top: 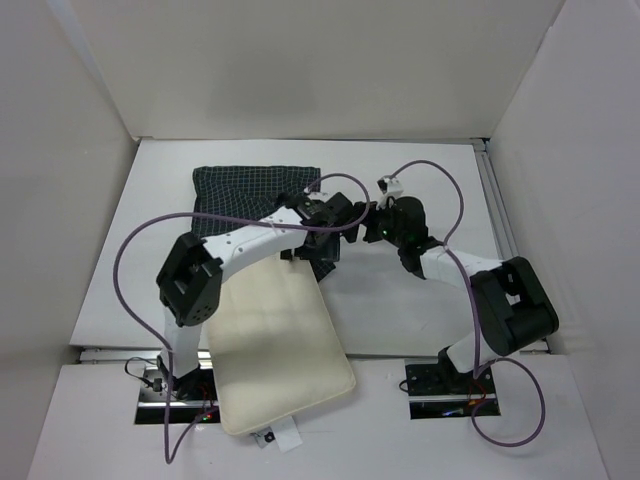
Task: Put the pillow into the pillowcase
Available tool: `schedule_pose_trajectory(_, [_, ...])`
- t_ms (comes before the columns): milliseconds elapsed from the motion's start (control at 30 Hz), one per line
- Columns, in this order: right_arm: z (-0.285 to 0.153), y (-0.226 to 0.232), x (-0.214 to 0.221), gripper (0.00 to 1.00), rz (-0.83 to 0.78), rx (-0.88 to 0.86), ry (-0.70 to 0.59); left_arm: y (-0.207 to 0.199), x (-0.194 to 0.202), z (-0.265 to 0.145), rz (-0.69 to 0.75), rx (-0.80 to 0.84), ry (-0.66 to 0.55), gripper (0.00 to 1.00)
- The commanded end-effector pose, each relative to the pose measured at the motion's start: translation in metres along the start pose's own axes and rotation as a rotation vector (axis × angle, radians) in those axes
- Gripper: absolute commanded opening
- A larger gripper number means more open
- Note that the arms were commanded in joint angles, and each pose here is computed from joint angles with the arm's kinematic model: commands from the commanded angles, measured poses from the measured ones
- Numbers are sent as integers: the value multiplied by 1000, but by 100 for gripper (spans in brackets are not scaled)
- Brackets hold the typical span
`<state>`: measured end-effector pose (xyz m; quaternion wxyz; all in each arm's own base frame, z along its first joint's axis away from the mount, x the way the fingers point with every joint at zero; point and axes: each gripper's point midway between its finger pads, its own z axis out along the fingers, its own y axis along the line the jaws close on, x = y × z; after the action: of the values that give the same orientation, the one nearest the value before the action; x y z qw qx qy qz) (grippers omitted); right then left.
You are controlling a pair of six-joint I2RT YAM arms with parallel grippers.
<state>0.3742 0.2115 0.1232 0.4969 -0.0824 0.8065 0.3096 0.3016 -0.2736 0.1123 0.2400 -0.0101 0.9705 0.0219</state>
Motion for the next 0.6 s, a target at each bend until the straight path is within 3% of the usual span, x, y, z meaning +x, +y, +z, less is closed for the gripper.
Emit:
schedule_pose_trajectory(0, [-8, 0, 1, 96, 17, 12, 3, 33, 2, -2, -108, -182, 16, 100])
schedule_pose_trajectory(233, [-7, -1, 4, 96, -21, 4, 12, 52, 20, 33, -150, -287, 90, 97])
schedule_pose_trajectory(267, [-6, 3, 6, 96, -39, -28, 18, 53, 25, 39, -143, -299, 100, 90])
schedule_pose_trajectory(367, [4, 27, 25, 96, -131, -183, 73, 57, 19, 46, -151, -292, 93, 23])
schedule_pose_trajectory(400, [7, 34, 30, 96, -156, -220, 91, 57, 18, 46, -151, -292, 93, 8])
schedule_pose_trajectory(433, [12, 39, 47, 96, -169, -251, 146, 56, 17, 46, -145, -284, 88, 0])
schedule_pose_trajectory(467, [17, 54, 50, 95, -247, -307, 148, 57, 13, 45, -138, -278, 66, 0])
schedule_pose_trajectory(567, [36, 60, 66, 95, -288, -325, 194, 62, 5, 35, -130, -256, 19, 0])
